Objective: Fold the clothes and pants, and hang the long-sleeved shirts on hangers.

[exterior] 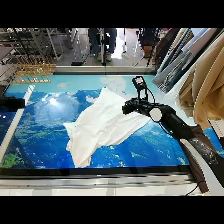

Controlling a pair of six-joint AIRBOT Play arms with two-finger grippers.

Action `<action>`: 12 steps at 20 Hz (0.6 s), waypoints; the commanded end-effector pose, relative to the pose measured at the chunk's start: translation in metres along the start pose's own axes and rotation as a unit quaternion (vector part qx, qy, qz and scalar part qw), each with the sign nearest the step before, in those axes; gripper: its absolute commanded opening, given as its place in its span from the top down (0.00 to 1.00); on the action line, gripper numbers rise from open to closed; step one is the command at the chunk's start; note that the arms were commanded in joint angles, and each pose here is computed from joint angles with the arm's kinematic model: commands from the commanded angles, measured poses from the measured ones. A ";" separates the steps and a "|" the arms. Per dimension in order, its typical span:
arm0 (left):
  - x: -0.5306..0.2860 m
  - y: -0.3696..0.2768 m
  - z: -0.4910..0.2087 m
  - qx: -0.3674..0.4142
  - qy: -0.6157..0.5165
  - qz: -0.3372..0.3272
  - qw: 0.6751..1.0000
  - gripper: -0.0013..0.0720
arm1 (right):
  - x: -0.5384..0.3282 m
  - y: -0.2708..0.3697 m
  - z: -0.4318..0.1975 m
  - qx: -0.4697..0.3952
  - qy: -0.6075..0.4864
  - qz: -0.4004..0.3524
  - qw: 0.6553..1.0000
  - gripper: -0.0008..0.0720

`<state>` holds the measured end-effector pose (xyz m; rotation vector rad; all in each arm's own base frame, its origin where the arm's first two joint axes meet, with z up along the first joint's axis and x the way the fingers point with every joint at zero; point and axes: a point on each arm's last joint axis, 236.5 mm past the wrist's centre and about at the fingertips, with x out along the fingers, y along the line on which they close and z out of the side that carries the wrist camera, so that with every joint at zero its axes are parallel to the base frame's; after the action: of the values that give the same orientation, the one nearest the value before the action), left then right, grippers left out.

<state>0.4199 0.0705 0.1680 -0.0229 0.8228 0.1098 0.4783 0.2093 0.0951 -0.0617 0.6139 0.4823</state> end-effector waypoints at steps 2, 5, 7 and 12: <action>-0.002 -0.037 0.021 -0.058 -0.039 -0.082 0.994 0.97 | -0.003 0.021 0.004 0.061 -0.003 0.040 0.997 0.85; -0.007 -0.055 0.033 -0.086 -0.058 -0.123 0.987 0.97 | -0.010 0.020 -0.013 0.024 0.037 0.035 0.998 0.82; -0.006 -0.057 0.025 -0.082 -0.041 -0.126 0.988 0.63 | -0.019 -0.001 -0.018 0.030 0.052 0.007 0.998 0.68; 0.009 -0.097 -0.126 -0.011 0.223 -0.194 0.955 0.06 | -0.053 -0.111 -0.069 0.259 0.123 -0.062 0.956 0.56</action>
<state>0.4000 -0.0018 0.1269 -0.2274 0.9840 -0.1311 0.4697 0.1271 0.0809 0.1637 0.8094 0.2974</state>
